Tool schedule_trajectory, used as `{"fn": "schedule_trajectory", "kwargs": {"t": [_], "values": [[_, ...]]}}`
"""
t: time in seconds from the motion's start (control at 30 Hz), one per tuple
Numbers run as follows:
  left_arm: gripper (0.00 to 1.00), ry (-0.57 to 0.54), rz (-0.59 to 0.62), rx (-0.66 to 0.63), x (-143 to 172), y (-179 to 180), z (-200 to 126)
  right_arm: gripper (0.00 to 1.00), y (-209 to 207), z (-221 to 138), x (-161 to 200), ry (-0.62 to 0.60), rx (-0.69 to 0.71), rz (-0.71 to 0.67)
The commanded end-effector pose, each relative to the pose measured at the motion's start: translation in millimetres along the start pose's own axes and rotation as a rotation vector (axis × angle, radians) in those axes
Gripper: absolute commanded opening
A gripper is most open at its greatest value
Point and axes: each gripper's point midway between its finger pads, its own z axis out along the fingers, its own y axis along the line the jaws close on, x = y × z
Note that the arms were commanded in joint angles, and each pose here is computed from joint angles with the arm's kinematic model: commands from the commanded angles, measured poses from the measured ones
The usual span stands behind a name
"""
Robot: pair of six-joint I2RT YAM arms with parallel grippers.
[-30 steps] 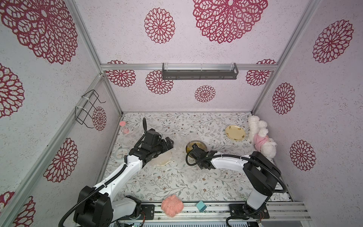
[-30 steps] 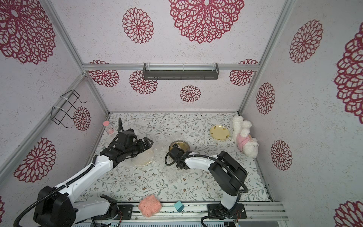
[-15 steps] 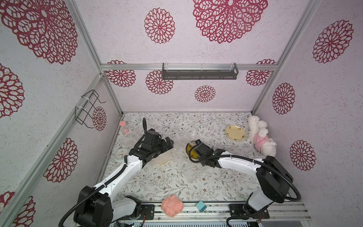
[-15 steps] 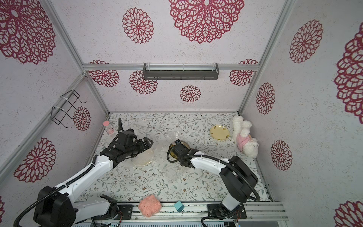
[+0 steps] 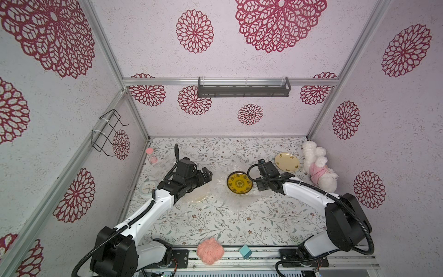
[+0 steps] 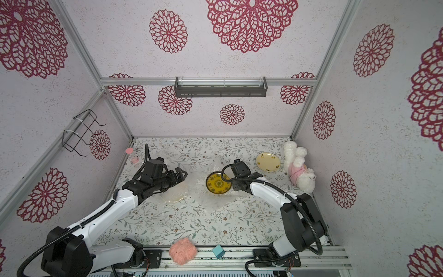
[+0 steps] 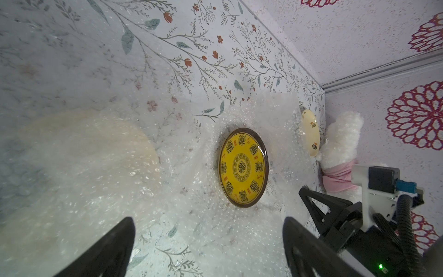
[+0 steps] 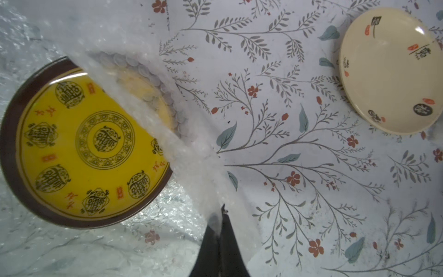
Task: Unpack dinner plates from bubble wrap
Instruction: Unwrap the bubble wrap at the center of the board.
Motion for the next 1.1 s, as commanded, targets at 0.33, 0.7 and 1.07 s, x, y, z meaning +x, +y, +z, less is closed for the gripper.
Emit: {"fn": "schedule_trajectory", "kwargs": {"t": [0.33,0.7,1.07], "values": [[0.97,0.085,-0.019,-0.032,61,-8,17,0.03,-10,5,-12,-0.009,-0.041,0.029],[0.97,0.134,-0.087,-0.044,109,-26,42,0.03,-10,4,-12,-0.010,-0.042,0.032],[0.83,0.120,-0.080,-0.036,115,-28,61,0.03,-11,1,-9,-0.011,-0.043,0.030]]}}
